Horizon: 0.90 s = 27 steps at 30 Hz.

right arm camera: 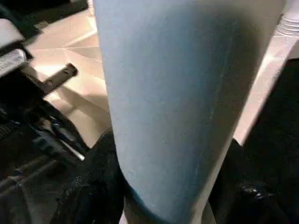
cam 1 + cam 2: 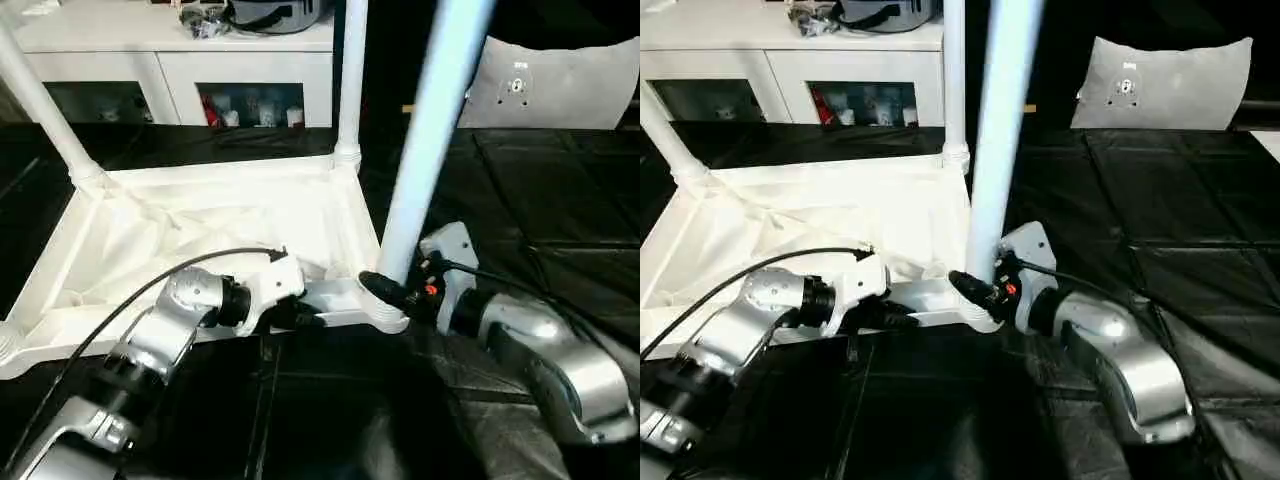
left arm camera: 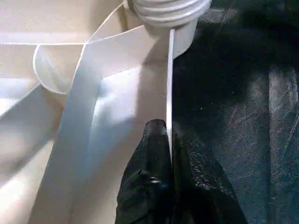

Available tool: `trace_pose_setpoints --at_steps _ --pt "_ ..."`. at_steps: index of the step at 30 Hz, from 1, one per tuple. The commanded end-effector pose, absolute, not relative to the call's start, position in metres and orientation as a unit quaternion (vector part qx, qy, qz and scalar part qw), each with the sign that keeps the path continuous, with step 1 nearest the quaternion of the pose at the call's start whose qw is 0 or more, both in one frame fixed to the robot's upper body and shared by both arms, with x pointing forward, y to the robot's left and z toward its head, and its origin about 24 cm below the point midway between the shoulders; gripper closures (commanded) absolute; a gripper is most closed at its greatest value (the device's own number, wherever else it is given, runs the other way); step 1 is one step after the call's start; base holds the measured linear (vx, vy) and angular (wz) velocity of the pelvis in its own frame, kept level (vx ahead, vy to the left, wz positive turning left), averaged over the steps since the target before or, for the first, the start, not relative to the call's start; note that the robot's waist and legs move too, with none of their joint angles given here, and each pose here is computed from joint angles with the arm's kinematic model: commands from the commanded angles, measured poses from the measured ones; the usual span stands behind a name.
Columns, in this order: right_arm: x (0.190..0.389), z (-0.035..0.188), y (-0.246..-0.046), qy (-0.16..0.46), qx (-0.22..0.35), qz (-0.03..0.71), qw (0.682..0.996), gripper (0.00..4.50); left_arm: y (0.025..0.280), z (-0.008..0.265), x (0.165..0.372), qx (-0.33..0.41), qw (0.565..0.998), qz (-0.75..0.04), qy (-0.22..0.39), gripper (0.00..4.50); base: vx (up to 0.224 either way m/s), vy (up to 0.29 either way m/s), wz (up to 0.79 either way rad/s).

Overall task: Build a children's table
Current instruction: Insert table leg to table base

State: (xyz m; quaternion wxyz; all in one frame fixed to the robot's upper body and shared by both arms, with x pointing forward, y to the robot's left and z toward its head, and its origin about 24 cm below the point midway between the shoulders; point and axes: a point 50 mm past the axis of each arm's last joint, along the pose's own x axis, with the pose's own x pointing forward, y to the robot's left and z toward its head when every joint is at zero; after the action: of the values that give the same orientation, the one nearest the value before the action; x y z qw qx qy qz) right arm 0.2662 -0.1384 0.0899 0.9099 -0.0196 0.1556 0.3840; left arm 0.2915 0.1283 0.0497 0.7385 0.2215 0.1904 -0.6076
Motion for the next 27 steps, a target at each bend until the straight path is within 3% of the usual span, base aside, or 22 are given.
trace_pose_setpoints --at_steps 1,13,22,27 --pt "0.266 0.084 -0.141 0.176 -0.031 0.380 0.908 2.57 0.147 0.037 0.288 0.239 0.740 -0.584 0.234 4.50 0.000 0.000 0.00" --pt "0.269 0.073 -0.143 0.196 -0.022 0.379 0.904 2.57 0.144 0.045 0.288 0.230 0.727 -0.609 0.218 4.50 0.000 0.000 0.00" --pt "0.265 0.051 -0.153 0.187 0.090 0.344 0.916 2.57 0.142 0.047 0.291 0.203 0.739 -0.605 0.214 4.50 0.000 0.000 0.00" --pt "0.253 0.037 -0.157 0.176 0.105 0.327 0.923 2.57 0.143 0.048 0.294 0.193 0.750 -0.596 0.211 4.50 0.000 0.000 0.00"
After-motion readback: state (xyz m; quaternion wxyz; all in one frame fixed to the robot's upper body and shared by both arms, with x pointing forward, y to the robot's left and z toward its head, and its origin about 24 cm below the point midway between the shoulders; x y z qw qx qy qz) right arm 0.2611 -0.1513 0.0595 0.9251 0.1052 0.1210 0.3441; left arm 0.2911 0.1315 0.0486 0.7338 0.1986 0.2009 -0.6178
